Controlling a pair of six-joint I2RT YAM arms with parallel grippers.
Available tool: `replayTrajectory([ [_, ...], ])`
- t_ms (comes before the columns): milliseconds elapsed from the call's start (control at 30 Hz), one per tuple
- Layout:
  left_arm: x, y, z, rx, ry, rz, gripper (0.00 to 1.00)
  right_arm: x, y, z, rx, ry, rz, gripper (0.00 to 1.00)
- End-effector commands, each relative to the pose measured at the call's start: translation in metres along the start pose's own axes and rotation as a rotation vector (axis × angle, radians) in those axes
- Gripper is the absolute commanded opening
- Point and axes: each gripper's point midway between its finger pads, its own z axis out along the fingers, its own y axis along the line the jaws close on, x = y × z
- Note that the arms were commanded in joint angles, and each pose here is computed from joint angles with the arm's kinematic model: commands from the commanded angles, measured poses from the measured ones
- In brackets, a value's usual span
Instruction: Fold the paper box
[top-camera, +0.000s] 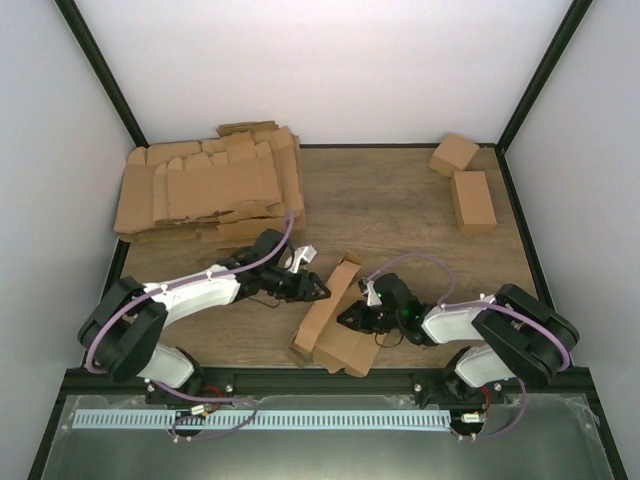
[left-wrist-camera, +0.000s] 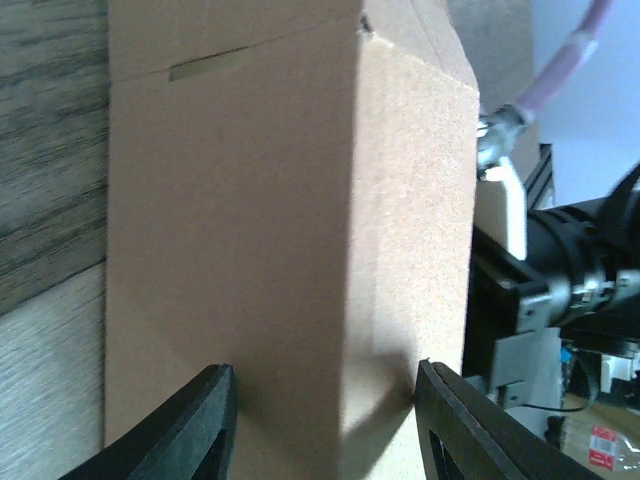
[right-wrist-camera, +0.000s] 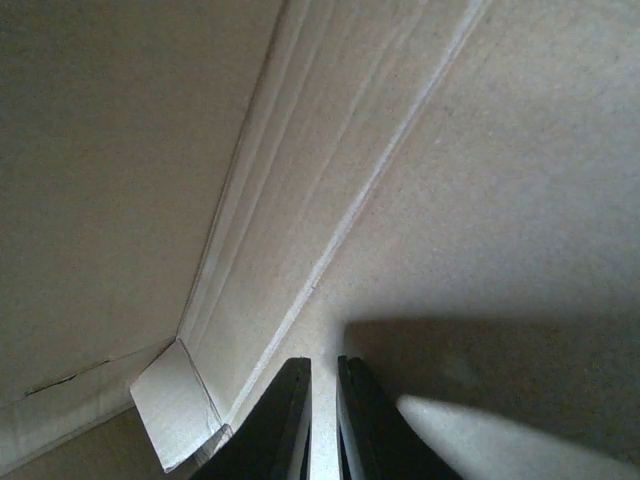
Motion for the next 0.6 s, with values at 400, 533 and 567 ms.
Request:
replayTrajectory([
  [400,-0.003,0.023,0.001,-0.152,0.020,0.042,0.52,-0.007,0.005,-0.026,0.040,-0.087,-0.026,0.15],
  [533,-0.003,0.025,0.000,-0.165,0.024,0.048,0.52,-0.011,0.012,-0.033,0.022,-0.119,-0.042,0.19],
  [567,-0.003,0.024,0.000,-0.164,0.024,0.047,0.52,-0.012,0.013,-0.035,0.021,-0.127,-0.046,0.20],
])
